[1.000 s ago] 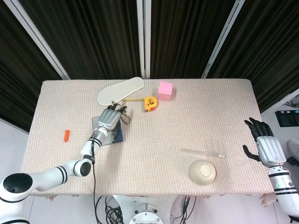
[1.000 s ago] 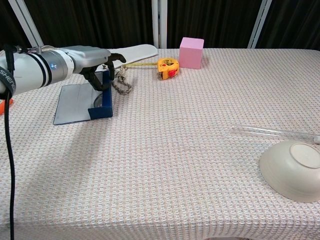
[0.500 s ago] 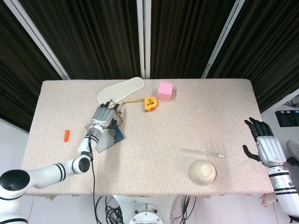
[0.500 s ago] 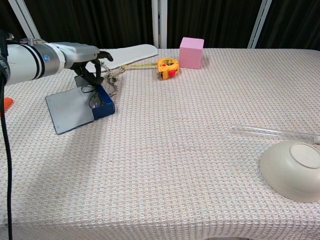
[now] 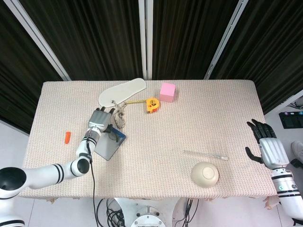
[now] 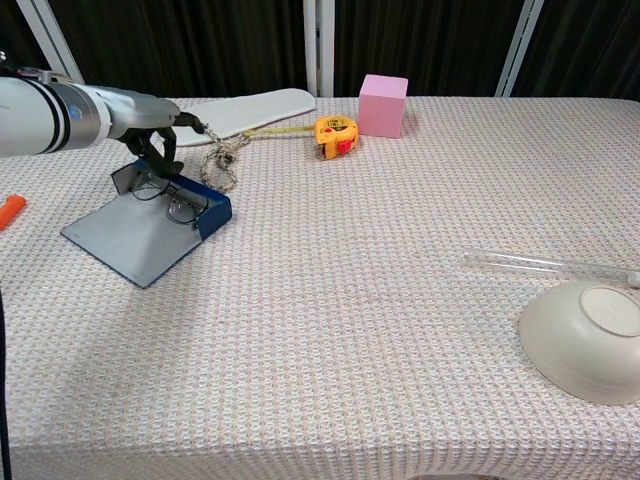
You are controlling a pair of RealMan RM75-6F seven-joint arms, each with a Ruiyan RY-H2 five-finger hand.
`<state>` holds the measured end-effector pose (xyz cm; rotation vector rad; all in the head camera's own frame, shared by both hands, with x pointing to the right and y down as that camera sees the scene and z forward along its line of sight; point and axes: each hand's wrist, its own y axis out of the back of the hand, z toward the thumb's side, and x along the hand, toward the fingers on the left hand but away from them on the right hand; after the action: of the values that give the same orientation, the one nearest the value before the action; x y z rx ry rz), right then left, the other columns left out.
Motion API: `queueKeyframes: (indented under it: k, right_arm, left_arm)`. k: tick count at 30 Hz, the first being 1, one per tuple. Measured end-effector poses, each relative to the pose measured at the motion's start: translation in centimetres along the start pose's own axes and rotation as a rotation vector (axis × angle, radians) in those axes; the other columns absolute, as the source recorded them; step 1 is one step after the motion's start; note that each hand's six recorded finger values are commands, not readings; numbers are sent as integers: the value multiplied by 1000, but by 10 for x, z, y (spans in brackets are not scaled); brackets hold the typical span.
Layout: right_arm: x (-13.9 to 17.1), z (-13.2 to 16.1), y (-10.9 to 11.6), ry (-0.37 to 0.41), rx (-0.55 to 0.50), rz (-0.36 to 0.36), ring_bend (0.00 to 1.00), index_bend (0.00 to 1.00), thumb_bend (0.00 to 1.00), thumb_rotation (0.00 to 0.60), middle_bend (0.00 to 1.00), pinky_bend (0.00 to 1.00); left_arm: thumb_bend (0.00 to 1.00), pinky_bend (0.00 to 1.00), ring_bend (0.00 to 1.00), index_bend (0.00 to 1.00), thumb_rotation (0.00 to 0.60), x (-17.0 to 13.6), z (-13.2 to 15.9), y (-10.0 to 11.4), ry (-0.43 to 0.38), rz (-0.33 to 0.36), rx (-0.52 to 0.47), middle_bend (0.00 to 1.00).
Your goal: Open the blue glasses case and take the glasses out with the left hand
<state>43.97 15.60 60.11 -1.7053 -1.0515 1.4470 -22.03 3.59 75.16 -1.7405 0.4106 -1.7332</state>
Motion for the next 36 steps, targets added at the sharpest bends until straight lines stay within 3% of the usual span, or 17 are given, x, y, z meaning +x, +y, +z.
queueKeyframes:
  k: [9, 15, 24, 28, 33, 36]
  right_arm:
    - [0, 1, 0, 4, -1, -2, 0, 0, 341, 600, 0, 0]
    - [0, 2, 0, 8, 1, -2, 0, 0, 341, 600, 0, 0]
    - [0, 2, -1, 9, 1, 0, 0, 0, 341, 600, 0, 0]
    - [0, 3, -1, 9, 2, 2, 0, 0, 342, 600, 0, 0]
    - [0, 4, -3, 13, 5, 6, 0, 0, 343, 600, 0, 0]
    - [0, 4, -3, 13, 4, 6, 0, 0, 345, 600, 0, 0]
  left_arm:
    - [514, 180, 97, 32, 458, -12, -13, -10, 108, -147, 33, 430]
    - [513, 215, 163, 27, 458, -22, -9, -8, 115, -195, 82, 493]
    - [510, 219, 166, 27, 455, -29, 0, -4, 87, -185, 107, 455]
    - [459, 216, 149, 28, 474, -31, 1, -3, 75, -184, 86, 319]
    - [360, 214, 142, 49, 528, -35, 6, 4, 34, -132, 84, 254]
    - [346, 217, 142, 116, 538, -39, 7, 9, 11, -88, 82, 233]
